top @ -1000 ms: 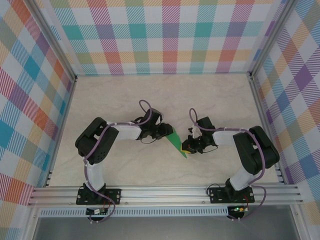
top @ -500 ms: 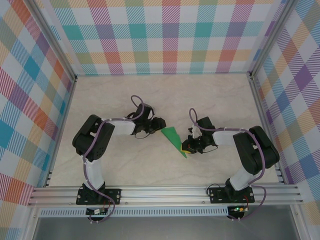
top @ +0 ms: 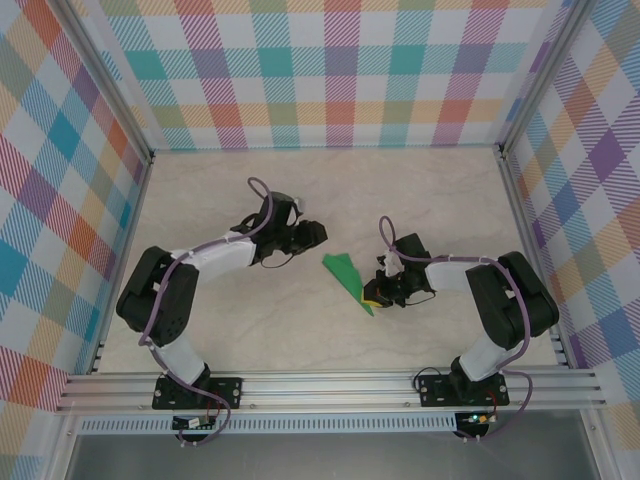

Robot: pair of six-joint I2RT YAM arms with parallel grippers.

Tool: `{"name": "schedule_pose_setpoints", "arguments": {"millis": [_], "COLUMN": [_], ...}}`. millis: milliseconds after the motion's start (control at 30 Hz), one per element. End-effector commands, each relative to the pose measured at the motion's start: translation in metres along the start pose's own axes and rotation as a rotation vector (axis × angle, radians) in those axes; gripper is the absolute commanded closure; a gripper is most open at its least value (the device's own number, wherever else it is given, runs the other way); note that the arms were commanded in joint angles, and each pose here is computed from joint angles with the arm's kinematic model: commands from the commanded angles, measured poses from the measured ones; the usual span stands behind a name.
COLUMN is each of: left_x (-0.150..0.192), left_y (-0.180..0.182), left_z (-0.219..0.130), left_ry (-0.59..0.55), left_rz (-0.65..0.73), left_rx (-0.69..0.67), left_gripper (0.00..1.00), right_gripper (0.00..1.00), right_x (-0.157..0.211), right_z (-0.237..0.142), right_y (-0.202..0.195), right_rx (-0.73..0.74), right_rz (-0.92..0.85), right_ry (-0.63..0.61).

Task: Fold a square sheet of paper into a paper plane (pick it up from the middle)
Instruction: Fold the wing for the fifth time at the center of the table.

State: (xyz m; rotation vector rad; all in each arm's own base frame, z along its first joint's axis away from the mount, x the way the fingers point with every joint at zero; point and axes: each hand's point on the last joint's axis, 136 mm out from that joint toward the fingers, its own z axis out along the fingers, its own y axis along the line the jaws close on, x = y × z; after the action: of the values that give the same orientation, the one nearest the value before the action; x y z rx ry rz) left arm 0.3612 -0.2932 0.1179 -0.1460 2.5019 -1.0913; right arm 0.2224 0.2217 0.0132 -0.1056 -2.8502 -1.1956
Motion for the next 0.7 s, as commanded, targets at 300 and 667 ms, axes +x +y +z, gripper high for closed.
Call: {"name": "schedule_pose_setpoints", "arguments": {"millis": [300,667], "left_x": [0.085,0.099], "left_y": [-0.007,0.049], "left_z": [0.074,0.086], "left_ry": [0.197,0.209], "left_rz": [-0.012,-0.017], "left_rx": [0.011,-0.170], "left_gripper": [0.74,0.76], "right_gripper": [0.93,0.90], "right_x": [0.018,0.003], "right_z": [0.002,-0.019], "right_y": [-0.024,0.035], "right_rx": [0.086,-0.010], "right_rz": [0.088,-0.047], "right_ry": [0.028,-0.016]}}
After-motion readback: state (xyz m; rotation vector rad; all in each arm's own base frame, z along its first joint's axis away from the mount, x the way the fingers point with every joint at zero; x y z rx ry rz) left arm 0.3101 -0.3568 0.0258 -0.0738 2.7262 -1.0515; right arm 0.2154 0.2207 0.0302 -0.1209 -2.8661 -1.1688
